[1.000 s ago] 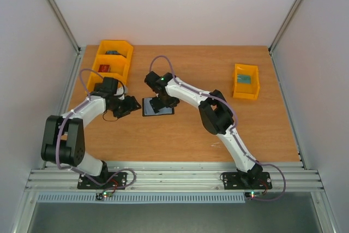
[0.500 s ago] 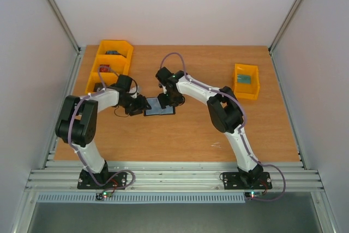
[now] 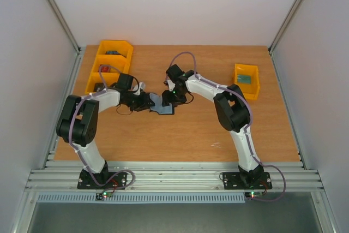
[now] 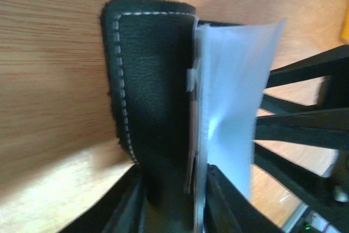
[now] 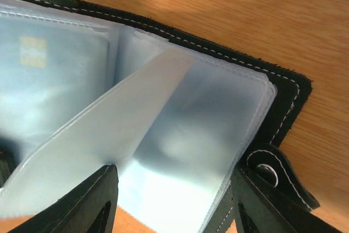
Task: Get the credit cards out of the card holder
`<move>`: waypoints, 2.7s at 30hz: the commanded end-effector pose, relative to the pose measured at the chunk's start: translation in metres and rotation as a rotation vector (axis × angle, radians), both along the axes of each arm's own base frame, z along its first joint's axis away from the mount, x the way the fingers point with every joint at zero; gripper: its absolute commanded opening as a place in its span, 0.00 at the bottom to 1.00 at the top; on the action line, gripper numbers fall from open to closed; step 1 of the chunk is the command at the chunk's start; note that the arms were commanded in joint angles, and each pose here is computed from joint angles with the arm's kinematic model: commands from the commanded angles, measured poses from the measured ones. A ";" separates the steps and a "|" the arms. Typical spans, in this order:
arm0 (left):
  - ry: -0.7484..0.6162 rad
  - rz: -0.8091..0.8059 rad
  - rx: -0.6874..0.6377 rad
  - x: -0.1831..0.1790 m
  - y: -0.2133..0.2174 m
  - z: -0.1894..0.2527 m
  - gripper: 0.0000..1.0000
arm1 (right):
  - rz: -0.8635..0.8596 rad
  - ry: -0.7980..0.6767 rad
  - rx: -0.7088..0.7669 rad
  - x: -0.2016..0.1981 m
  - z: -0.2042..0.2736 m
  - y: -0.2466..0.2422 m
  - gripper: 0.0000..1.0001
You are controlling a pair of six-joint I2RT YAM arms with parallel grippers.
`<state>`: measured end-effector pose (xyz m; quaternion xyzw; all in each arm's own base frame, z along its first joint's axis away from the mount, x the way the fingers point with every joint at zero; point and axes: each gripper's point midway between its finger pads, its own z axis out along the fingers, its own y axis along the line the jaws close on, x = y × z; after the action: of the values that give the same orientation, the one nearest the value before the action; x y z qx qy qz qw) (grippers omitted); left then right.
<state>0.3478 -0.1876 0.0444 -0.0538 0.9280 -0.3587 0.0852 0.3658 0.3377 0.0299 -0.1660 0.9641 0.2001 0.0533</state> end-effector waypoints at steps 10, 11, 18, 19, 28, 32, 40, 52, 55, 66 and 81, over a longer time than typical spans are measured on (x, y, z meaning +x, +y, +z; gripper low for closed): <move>-0.148 -0.064 -0.078 0.003 -0.015 0.028 0.00 | -0.018 0.185 0.151 -0.035 -0.008 0.008 0.61; -0.154 -0.063 -0.071 0.002 -0.013 0.028 0.00 | -0.040 0.177 0.152 -0.032 -0.003 0.004 0.62; -0.216 -0.077 -0.002 -0.002 -0.004 0.030 0.00 | -0.154 0.027 0.023 -0.009 0.041 -0.036 0.68; -0.216 -0.077 0.005 -0.003 -0.003 0.029 0.00 | -0.143 -0.004 0.012 -0.008 0.050 -0.035 0.68; -0.205 -0.072 0.003 -0.007 -0.002 0.025 0.00 | -0.126 -0.135 0.184 0.002 0.110 0.023 0.74; -0.204 -0.067 0.006 -0.007 -0.001 0.023 0.00 | -0.152 0.011 0.240 0.003 0.078 0.048 0.74; -0.207 -0.067 -0.005 -0.008 -0.002 0.024 0.00 | -0.137 0.142 0.255 -0.001 0.037 0.061 0.75; -0.217 -0.077 -0.025 -0.006 -0.006 0.029 0.28 | -0.160 0.295 0.272 -0.014 -0.002 0.061 0.40; -0.236 -0.089 -0.038 -0.006 -0.007 0.035 0.34 | -0.196 0.307 0.270 -0.011 -0.008 0.048 0.33; -0.237 -0.084 -0.029 -0.005 -0.006 0.034 0.25 | -0.250 0.315 0.257 -0.008 -0.013 0.022 0.33; -0.282 -0.113 0.086 -0.004 0.008 0.037 0.00 | -0.255 0.167 -0.053 -0.005 -0.007 -0.049 0.37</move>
<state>0.3322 -0.1845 0.0575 0.0214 0.9261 -0.3444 0.1528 0.3645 0.3526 0.0381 -0.0280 0.9477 0.3175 -0.0169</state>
